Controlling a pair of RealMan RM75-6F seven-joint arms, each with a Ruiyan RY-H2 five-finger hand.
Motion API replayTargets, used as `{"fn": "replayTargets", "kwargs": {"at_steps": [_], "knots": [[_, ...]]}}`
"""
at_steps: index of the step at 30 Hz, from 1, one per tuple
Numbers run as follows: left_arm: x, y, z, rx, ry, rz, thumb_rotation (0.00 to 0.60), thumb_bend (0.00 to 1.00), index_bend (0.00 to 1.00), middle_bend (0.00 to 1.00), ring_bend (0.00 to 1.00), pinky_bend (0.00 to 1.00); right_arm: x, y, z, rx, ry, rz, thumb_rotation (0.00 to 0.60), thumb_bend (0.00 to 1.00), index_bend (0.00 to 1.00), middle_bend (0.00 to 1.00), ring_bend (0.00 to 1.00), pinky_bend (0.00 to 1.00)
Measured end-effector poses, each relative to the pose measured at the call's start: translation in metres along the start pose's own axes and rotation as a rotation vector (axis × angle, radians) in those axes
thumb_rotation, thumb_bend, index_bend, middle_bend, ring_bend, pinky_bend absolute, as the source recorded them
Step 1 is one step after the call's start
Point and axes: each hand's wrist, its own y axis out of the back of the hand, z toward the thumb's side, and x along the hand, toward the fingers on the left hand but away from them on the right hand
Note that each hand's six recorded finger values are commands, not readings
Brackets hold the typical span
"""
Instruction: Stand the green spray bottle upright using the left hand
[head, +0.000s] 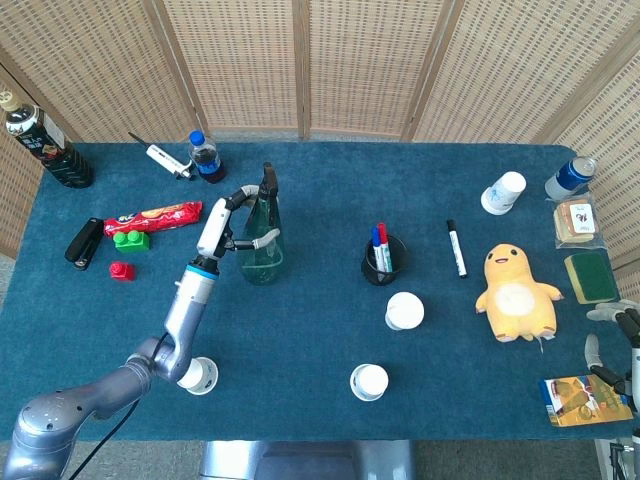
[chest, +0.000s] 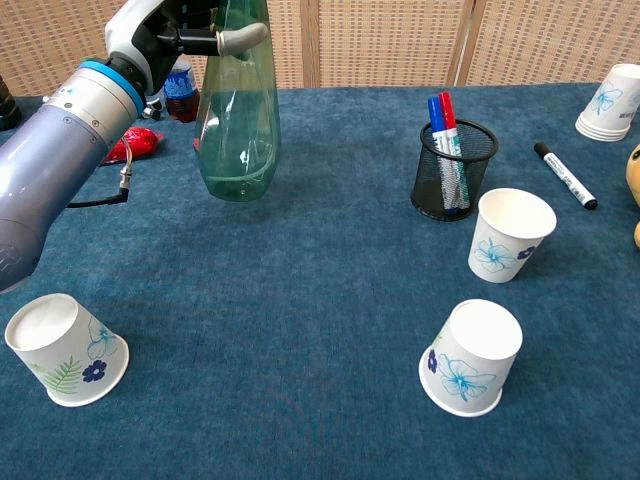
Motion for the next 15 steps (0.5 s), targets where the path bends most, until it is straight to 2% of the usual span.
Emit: {"fn": "replayTargets", "kwargs": {"at_steps": [15], "knots": [[-0.003,-0.016,0.018,-0.045,-0.039,0.006,0.6,0.34,0.42,0.42,0.39,0.5,-0.004,-0.002,0.002,-0.007,0.013,0.008,0.6,0.52,0.4,0.37,0.23,0.28]]}}
